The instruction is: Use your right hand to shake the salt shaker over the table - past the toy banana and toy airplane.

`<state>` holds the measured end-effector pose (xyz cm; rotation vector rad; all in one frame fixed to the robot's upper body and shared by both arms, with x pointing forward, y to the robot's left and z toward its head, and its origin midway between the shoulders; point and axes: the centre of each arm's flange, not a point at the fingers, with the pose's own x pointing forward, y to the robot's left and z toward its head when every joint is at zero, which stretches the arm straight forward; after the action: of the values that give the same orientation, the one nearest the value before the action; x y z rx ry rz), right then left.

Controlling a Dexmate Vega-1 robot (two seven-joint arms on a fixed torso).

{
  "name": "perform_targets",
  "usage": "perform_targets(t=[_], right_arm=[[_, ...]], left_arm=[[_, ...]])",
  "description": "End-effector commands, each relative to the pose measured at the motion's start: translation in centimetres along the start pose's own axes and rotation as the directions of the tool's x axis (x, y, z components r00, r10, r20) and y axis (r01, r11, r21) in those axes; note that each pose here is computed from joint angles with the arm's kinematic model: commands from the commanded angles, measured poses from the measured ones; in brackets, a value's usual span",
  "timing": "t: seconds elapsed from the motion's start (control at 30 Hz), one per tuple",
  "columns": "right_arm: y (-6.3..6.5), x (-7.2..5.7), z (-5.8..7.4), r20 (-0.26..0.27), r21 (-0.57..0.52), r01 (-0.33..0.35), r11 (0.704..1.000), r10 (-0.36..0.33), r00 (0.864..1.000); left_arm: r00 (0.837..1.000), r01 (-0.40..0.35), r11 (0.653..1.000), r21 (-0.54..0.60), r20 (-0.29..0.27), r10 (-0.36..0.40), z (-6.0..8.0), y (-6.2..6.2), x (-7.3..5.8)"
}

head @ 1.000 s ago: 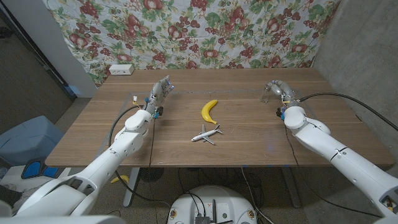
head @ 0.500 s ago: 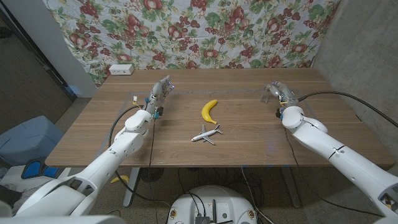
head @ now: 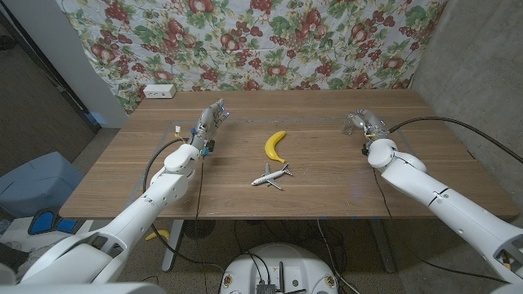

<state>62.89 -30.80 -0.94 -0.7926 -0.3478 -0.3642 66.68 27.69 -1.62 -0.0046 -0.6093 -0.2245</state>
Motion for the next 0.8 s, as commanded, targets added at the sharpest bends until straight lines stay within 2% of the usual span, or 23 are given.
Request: perform_targets(t=[0.03, 0.8], right_arm=[[0.32, 0.42, -0.01, -0.03, -0.042, -0.017, 0.999, 0.016, 0.999], [0.94, 1.4, -0.37, -0.083, -0.098, -0.032, 0.995, 0.024, 0.996]], left_arm=[[1.0, -0.004, 1.0, 0.001, 0.002, 0.004, 0.06, 0.11, -0.01], [1.0, -0.011, 1.0, -0.001, 0.002, 0.011, 0.13, 0.16, -0.28]])
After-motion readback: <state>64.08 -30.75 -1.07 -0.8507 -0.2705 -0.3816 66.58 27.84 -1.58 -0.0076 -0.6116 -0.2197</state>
